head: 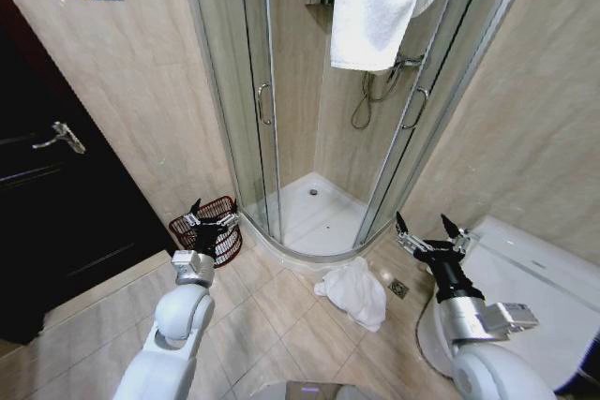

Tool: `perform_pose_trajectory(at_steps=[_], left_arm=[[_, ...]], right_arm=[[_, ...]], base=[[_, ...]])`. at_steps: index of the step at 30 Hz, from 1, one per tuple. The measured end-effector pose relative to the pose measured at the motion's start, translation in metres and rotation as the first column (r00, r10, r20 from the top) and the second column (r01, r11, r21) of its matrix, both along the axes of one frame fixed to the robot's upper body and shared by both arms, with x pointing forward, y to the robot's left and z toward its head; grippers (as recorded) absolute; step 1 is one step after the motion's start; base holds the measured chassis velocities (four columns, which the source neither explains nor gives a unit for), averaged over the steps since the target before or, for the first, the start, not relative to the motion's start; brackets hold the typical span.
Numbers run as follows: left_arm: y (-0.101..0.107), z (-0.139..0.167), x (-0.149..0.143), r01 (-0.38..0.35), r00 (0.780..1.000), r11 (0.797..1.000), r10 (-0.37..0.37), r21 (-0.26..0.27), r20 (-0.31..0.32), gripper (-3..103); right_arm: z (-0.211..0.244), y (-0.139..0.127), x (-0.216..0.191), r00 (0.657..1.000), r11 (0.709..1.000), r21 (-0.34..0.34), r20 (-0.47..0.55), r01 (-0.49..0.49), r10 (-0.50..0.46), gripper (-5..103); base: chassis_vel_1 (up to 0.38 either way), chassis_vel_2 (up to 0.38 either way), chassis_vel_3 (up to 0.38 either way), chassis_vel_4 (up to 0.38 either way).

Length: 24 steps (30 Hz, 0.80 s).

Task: Discard the used towel into the hamper.

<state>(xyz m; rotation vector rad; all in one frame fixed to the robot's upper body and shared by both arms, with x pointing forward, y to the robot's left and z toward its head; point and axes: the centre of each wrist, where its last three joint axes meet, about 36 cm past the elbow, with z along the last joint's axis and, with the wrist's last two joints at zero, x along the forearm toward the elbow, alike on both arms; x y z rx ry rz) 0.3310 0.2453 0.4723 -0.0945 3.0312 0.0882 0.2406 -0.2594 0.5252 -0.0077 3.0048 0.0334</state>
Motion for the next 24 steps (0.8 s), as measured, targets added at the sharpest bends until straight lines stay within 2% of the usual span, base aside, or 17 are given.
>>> perform_pose_trajectory(at_steps=[24], left_arm=[[-0.0035,0.0071,-0.005,0.026,1.0,1.0,-0.026,-0.013,0.014,100]], right_arm=[[0.001,-0.0028,0.0004,1.0,1.0,-0.001,-0.017,-0.005,0.005,100]], base=[[0.0,0.0,0.0,0.0]])
